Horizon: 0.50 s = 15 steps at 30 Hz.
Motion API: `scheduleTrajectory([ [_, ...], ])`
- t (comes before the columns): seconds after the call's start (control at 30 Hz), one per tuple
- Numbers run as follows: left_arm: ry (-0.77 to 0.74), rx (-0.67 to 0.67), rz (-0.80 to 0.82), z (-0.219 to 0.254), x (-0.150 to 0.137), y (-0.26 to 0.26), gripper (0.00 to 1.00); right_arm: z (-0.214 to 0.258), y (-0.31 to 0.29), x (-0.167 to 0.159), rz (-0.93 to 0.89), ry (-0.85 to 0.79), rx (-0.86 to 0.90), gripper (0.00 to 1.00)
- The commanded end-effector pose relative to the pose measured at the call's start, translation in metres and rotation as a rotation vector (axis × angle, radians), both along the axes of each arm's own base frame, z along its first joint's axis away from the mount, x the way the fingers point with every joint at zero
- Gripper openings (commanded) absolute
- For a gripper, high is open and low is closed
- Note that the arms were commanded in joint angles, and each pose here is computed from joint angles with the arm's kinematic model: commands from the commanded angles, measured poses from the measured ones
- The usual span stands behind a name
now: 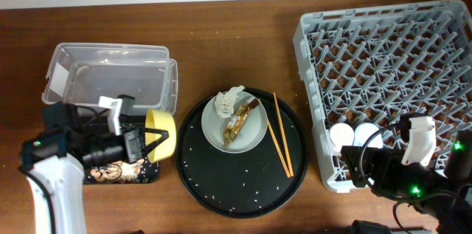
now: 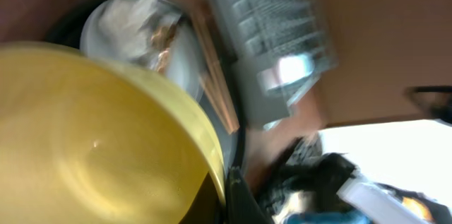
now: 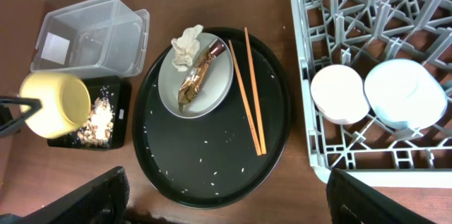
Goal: Sort waste into correct bins and load items into the dishwasher rack
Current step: 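Return the empty yellow bowl to the round tray with the left gripper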
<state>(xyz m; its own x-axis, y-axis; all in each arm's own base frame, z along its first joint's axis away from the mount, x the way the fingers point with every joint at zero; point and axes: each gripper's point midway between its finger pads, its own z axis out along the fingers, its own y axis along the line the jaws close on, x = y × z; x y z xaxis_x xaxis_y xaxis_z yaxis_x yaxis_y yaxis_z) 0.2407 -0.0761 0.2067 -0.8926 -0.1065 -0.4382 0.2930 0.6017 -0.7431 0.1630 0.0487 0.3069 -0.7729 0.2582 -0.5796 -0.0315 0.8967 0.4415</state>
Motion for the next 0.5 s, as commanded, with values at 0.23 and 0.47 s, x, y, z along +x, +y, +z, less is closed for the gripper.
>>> scheduleTrajectory([
  [0.23,0.138,0.690,-0.004,-0.082,-0.046,-0.088,0.00,0.001,0.000,0.001,-0.005,-0.002,0.007,0.90],
  [0.47,0.148,0.887,-0.158,-0.167,-0.057,-0.144,0.00,0.001,0.000,0.001,-0.005,-0.003,0.007,0.91],
])
